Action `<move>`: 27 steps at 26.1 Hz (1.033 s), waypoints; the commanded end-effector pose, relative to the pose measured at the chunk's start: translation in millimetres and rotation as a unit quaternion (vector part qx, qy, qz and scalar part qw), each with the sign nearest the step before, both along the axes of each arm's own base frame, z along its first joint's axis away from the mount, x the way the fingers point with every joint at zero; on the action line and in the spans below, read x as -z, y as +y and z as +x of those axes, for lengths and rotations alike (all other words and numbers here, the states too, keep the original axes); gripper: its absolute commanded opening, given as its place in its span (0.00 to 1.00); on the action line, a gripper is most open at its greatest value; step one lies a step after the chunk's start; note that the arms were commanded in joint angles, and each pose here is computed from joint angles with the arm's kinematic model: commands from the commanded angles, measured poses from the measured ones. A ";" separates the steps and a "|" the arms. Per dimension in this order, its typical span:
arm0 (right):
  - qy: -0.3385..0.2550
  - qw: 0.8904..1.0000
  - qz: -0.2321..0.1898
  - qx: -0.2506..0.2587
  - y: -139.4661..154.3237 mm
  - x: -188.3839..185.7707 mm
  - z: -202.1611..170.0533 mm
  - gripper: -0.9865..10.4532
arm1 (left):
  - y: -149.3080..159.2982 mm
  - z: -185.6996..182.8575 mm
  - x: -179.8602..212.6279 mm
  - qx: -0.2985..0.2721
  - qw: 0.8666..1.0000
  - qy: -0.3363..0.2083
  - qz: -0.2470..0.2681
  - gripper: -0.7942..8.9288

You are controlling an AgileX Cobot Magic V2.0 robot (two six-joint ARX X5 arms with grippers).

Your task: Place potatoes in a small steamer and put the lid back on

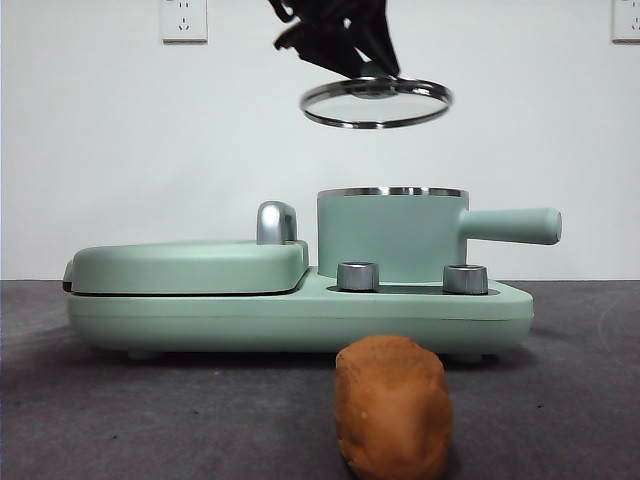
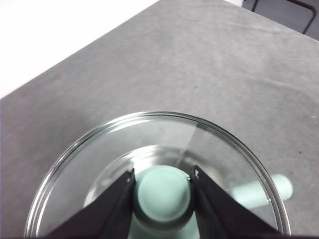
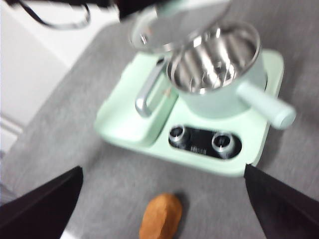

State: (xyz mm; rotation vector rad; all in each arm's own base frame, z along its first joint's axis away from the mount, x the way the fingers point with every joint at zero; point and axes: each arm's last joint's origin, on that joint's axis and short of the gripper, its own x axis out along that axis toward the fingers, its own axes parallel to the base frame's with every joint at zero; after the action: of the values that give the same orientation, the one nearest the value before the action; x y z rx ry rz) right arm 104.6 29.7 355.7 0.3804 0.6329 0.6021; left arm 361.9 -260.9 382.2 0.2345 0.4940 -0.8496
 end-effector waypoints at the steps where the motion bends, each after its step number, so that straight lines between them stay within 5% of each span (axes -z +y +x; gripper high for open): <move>1: 0.036 0.999 0.000 -0.005 10.3 -3.5 10.4 0.54 | 17.0 -8.0 -32.5 -0.009 0.999 -0.036 -0.026 0.19; 11: 0.152 0.982 -0.094 -0.058 81.5 29.0 40.5 0.54 | 59.2 -9.3 -49.6 -0.050 0.998 -0.027 -0.017 0.19; 27: 0.267 0.925 -0.245 -0.116 188.4 121.0 58.7 0.54 | 105.4 7.9 -50.6 -0.111 0.994 -0.017 -0.009 0.19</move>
State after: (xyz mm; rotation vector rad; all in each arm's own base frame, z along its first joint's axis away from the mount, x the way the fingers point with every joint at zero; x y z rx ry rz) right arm 162.0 210.4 236.7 -0.0122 1.3301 0.5506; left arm 375.6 -158.5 414.1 0.1770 0.5441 -0.6291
